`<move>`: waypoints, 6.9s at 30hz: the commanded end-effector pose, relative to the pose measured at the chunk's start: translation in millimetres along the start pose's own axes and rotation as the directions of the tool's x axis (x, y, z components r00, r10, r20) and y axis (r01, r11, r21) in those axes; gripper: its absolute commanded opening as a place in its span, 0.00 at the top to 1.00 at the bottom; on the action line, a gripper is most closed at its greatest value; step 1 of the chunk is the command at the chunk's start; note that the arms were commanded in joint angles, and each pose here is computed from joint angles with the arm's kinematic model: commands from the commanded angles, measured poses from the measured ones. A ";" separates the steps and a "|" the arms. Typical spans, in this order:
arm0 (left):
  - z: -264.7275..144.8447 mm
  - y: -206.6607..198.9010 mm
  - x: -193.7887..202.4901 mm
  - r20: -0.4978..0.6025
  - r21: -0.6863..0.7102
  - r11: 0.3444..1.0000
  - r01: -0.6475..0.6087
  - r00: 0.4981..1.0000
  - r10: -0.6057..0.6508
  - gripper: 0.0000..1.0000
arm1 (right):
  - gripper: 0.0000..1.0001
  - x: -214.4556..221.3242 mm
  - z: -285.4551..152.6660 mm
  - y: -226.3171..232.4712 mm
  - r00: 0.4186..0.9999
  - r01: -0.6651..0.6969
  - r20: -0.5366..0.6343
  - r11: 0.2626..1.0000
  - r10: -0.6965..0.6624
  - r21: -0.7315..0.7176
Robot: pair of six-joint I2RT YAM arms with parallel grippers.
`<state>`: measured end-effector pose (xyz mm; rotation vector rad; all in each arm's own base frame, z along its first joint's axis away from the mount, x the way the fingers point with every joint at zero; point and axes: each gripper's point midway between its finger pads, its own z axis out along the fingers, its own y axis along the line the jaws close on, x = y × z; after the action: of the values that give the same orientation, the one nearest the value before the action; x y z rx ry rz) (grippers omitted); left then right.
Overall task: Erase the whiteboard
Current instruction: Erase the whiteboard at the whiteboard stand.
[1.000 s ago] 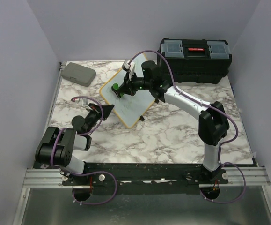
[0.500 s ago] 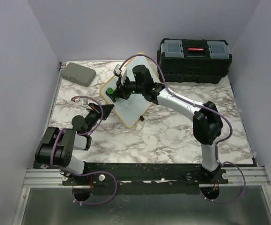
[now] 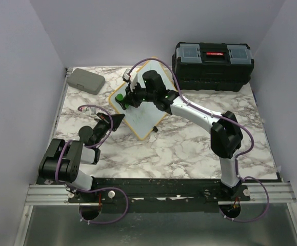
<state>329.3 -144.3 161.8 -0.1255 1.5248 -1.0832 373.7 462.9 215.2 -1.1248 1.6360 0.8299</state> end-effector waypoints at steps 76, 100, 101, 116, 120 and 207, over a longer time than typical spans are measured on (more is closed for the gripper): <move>4.7 -9.9 3.7 -0.024 0.056 0.998 -0.041 0.999 0.043 1.00 | 0.99 38.7 -13.4 19.0 0.964 0.106 -0.237 0.992 -0.119 -0.067; 2.7 -9.4 6.5 -0.029 0.057 0.998 -0.040 0.999 0.042 1.00 | 0.99 8.3 2.3 4.1 0.977 0.141 -0.170 0.987 -0.127 0.077; 2.7 -9.1 7.1 -0.032 0.057 0.998 -0.040 0.999 0.041 1.00 | 0.99 4.0 3.1 2.0 0.979 0.142 -0.160 0.986 -0.127 0.087; 3.0 -7.2 8.9 -0.037 0.054 0.998 -0.040 0.998 0.042 1.00 | 0.99 8.4 6.2 -11.5 0.981 0.101 -0.179 0.987 -0.078 0.124; 3.5 -7.9 8.5 -0.038 0.057 0.997 -0.043 0.998 0.045 1.00 | 0.99 25.5 -4.7 20.7 0.970 0.120 -0.205 0.992 -0.128 -0.047; 4.0 -5.5 14.7 -0.058 0.067 0.997 -0.039 0.997 0.043 1.00 | 0.99 56.4 -12.8 33.2 0.936 0.093 -0.328 0.988 -0.128 -0.119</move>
<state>332.8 -144.0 154.6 -0.1241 1.5374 -1.0775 350.8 456.5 184.6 -1.3792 1.7751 0.6862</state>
